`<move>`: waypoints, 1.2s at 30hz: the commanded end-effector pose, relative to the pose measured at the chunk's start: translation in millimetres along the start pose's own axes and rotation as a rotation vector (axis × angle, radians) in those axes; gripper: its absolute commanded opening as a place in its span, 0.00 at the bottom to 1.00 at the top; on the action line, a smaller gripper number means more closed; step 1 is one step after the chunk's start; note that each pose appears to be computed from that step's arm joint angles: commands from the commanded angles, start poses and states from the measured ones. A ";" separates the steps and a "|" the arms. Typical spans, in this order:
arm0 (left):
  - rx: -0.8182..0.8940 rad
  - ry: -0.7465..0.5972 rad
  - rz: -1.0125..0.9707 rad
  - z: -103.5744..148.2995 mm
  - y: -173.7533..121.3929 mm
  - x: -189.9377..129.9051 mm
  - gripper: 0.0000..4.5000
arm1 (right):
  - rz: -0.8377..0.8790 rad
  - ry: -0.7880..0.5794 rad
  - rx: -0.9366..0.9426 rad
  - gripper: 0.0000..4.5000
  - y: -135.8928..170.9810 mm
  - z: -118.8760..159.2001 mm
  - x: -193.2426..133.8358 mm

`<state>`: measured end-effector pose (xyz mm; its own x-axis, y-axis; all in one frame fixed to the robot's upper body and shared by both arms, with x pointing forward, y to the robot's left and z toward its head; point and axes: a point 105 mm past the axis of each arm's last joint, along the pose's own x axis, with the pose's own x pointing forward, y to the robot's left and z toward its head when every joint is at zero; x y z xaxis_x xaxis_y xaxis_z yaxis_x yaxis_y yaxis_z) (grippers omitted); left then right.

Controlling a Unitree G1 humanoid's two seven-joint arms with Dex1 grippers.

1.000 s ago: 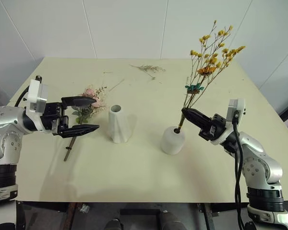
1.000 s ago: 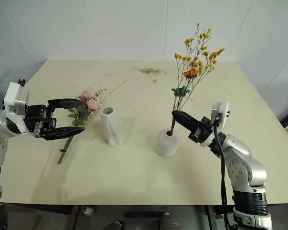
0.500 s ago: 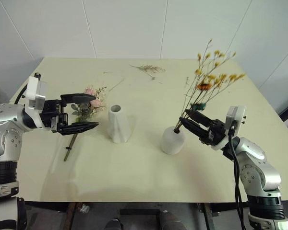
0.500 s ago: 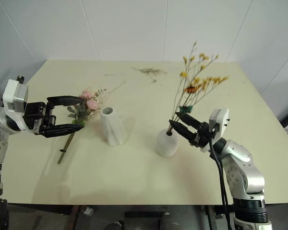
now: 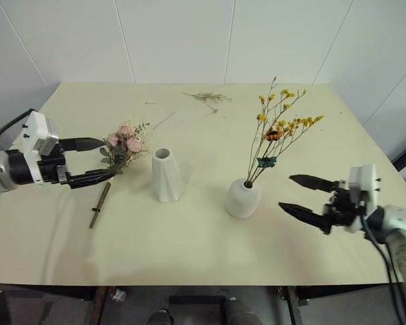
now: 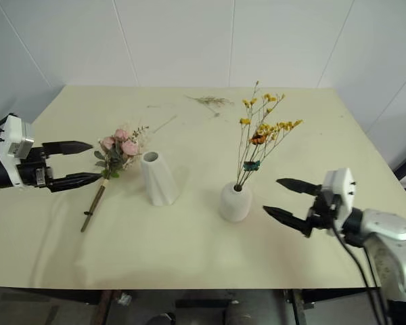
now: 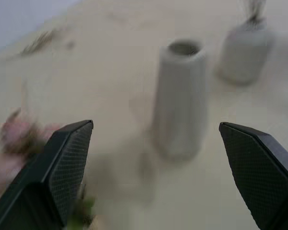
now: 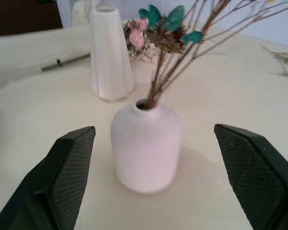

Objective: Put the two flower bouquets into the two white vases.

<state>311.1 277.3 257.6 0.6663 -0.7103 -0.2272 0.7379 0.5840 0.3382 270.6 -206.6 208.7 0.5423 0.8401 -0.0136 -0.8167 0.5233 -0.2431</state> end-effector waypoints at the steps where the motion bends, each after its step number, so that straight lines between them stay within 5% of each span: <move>1: -0.022 0.131 0.167 -8.5 22.1 -20.4 1.00 | 0.036 0.003 -0.079 0.93 -4.7 20.0 -10.1; 6: -0.189 0.365 0.275 -37.5 34.0 -26.9 1.00 | 0.116 0.027 -0.185 0.93 -9.4 52.6 -15.7; 11: -0.269 0.464 0.264 -57.1 34.2 -10.4 1.00 | 0.180 0.025 -0.225 0.93 -0.5 75.7 -6.2; 18: -0.326 0.574 0.259 -72.7 23.7 51.2 1.00 | 0.193 0.039 -0.270 0.93 1.0 84.1 -10.1; 25: -0.343 0.661 0.266 -92.6 20.0 75.1 1.00 | 0.212 0.009 -0.252 0.93 18.7 81.0 -5.0; 28: -0.330 0.667 0.288 -92.9 26.1 70.5 0.87 | 0.200 -0.006 -0.243 0.94 25.2 80.1 -6.4; 36: -0.345 0.671 0.325 -100.0 34.7 59.5 0.31 | 0.170 -0.006 -0.235 0.94 28.5 78.8 -9.4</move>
<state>388.8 275.1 157.8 0.6719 -0.2361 -0.7020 0.4742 0.8652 0.1629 232.3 -188.7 269.5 0.3994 0.9118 -0.0954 -0.8447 0.3256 -0.4248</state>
